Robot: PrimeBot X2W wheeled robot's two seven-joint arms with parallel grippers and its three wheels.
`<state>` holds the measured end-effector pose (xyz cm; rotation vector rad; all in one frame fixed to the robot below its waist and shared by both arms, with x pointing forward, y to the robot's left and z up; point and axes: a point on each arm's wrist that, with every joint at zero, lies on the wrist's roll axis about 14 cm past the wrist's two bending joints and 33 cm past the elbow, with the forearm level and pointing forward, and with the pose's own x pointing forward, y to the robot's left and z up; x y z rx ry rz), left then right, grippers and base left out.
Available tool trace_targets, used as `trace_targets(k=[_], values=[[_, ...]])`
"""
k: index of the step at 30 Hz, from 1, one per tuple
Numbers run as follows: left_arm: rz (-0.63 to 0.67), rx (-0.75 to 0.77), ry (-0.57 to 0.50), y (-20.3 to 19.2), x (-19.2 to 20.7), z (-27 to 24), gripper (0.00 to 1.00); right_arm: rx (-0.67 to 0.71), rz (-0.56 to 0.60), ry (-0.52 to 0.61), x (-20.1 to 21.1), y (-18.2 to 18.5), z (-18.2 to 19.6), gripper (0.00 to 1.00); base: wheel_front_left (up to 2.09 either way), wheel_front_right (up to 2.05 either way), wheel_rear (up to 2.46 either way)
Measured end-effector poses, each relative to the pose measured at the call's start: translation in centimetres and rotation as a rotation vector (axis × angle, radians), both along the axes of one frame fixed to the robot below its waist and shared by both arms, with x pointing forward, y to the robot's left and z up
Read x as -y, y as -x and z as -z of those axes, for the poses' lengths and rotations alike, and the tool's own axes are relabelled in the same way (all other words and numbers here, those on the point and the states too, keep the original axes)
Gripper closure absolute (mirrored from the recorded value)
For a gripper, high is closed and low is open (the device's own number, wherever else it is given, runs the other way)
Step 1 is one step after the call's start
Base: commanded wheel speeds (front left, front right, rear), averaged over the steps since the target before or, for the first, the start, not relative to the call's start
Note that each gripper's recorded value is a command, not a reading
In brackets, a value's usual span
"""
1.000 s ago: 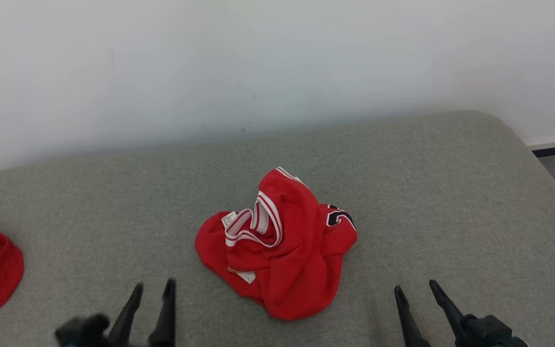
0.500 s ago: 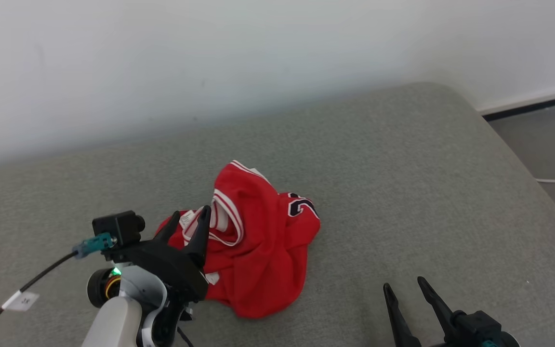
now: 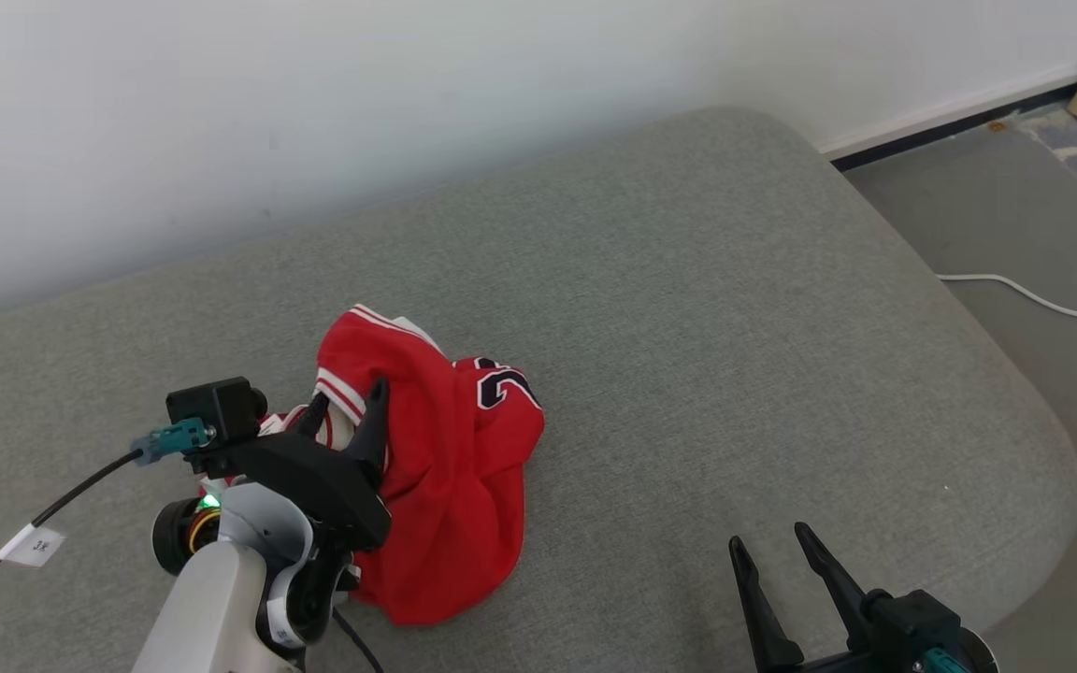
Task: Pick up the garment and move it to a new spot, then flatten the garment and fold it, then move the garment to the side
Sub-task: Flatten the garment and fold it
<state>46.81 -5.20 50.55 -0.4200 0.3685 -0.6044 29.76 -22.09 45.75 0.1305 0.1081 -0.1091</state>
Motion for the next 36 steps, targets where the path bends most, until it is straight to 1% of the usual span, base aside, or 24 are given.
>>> trace_targets(k=[4,6,10,15,20,24,25,27,32,34,36], values=[[0.003,0.008,-0.013,-0.2,0.4,0.2,0.0,-0.007,0.014,-0.004,0.3,0.4,0.3,0.0,0.0,0.0,0.0],[0.003,0.007,-0.014,-0.3,0.5,0.3,1.0,-0.008,0.016,-0.004,0.4,0.4,0.3,0.0,0.0,0.0,0.0],[0.002,0.06,0.005,-0.6,0.7,-0.8,1.0,-0.007,0.011,-0.005,0.2,0.2,0.3,0.0,0.0,0.0,0.0],[-0.032,0.194,0.06,-2.1,0.7,-4.5,1.0,-0.003,-0.004,-0.006,-0.2,-0.2,0.3,0.0,0.0,0.0,0.0],[-0.018,0.406,0.136,-2.9,1.9,-11.7,1.0,0.0,-0.014,-0.011,-0.5,-0.2,0.3,0.0,0.0,0.0,0.0],[0.037,0.553,0.217,-2.0,3.5,-17.8,1.0,0.01,-0.024,-0.015,-0.9,-0.1,0.1,0.0,0.0,0.0,0.0],[0.072,0.6,0.269,-1.3,4.5,-20.5,1.0,0.017,-0.025,-0.021,-1.1,0.0,0.0,0.0,0.0,0.0,0.0],[0.108,0.647,0.319,-0.5,5.3,-23.2,1.0,0.02,-0.021,-0.026,-1.1,0.2,-0.1,0.0,0.0,0.0,0.0],[0.208,0.722,0.524,2.7,6.3,-30.4,1.0,0.03,-0.003,-0.034,-0.7,0.6,-0.2,0.0,0.0,0.0,0.0],[0.249,0.733,0.598,3.9,6.3,-32.6,1.0,0.033,0.002,-0.035,-0.6,0.7,-0.2,0.0,0.0,0.0,0.0],[0.278,0.734,0.638,4.7,6.1,-33.7,1.0,0.036,0.003,-0.039,-0.6,0.6,-0.3,0.0,0.0,0.0,0.0]])
